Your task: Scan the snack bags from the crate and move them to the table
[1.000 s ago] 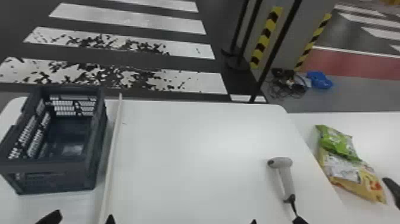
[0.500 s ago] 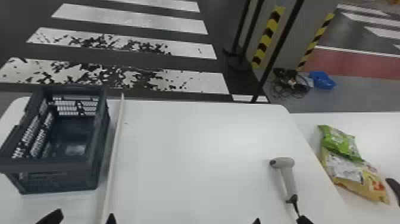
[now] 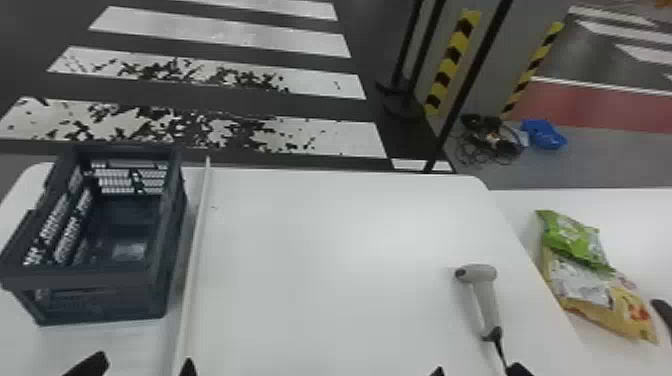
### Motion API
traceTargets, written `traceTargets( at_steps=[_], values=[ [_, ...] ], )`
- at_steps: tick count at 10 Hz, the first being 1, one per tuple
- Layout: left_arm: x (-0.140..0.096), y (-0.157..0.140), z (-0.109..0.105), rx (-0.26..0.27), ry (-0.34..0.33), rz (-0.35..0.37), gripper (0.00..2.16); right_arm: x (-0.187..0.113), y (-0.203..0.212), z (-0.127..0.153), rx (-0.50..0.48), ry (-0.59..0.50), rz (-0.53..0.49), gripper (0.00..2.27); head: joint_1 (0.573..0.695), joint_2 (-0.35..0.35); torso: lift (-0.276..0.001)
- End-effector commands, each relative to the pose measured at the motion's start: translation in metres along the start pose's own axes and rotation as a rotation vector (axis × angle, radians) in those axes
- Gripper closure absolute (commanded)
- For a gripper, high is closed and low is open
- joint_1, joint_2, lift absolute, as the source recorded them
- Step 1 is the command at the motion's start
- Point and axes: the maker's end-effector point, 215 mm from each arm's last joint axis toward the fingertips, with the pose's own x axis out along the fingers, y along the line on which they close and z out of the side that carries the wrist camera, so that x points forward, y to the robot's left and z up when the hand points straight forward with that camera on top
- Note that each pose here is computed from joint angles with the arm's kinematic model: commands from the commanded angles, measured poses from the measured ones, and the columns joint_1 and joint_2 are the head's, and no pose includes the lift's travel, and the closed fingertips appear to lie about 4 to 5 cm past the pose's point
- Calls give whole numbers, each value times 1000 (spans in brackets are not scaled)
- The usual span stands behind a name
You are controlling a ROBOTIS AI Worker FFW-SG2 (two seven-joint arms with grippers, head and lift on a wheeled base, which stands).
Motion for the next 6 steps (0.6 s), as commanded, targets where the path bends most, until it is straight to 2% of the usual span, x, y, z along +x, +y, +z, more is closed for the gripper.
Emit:
traceTargets(
  at_steps=[1, 6],
  values=[
    [0, 0, 0, -4, -1, -2, 66, -2, 0, -2, 1, 4, -1, 90, 695, -227, -95],
    [0, -1, 3, -6, -12, -5, 66, -2, 2, 8, 5, -28, 2, 90, 695, -225, -95]
  ],
)
